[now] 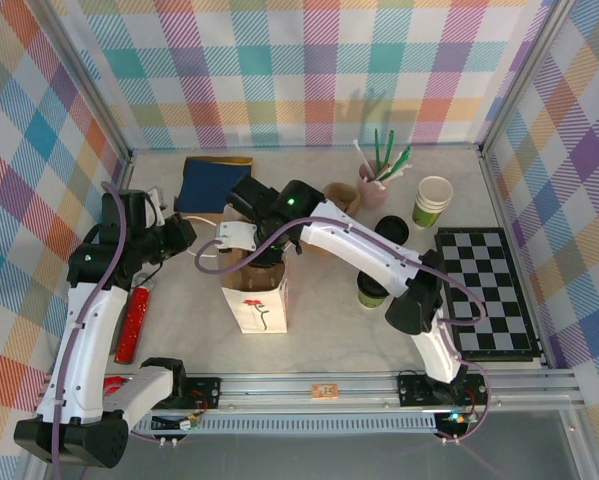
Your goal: Pack the takeout coffee
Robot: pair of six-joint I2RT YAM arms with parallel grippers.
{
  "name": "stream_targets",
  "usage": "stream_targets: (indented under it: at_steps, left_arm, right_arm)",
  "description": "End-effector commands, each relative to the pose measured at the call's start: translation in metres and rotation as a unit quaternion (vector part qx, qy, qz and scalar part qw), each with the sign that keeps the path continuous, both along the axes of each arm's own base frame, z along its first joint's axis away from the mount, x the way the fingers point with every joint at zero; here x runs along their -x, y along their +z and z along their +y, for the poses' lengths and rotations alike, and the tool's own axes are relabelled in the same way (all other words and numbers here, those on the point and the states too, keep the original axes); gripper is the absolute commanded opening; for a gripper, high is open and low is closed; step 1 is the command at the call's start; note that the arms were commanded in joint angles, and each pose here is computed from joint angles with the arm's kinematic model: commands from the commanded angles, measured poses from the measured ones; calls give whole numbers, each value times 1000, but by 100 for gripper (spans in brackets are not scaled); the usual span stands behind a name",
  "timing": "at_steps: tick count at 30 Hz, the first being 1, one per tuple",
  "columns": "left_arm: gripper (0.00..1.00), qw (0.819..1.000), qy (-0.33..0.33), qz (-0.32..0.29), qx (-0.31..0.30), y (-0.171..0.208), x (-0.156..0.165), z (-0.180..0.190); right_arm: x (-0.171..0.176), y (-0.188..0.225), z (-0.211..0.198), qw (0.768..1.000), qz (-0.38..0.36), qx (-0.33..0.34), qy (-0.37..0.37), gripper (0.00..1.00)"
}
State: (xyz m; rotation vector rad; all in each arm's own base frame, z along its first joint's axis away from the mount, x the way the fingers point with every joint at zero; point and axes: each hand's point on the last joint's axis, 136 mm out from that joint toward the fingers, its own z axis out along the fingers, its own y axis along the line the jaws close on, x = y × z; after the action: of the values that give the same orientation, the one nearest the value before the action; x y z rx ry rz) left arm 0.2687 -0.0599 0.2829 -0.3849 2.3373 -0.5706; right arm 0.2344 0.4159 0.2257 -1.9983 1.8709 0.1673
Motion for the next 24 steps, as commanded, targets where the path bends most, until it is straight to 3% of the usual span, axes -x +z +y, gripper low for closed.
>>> stream_targets:
  at_steps: [1,12,24]
  left_arm:
    - [8,1000,5,-9,2,4,1,3]
    - [7,1000,4,-12,0,6,2,3]
    - [7,1000,5,-18,0,11,2,3]
  right_arm:
    - [1,-5,-4,1000,-3,22,5,12]
    - [-1,-24,-2,999,4,33,-4,11]
    - [-2,-34,-3,999,-2,33,-7,18]
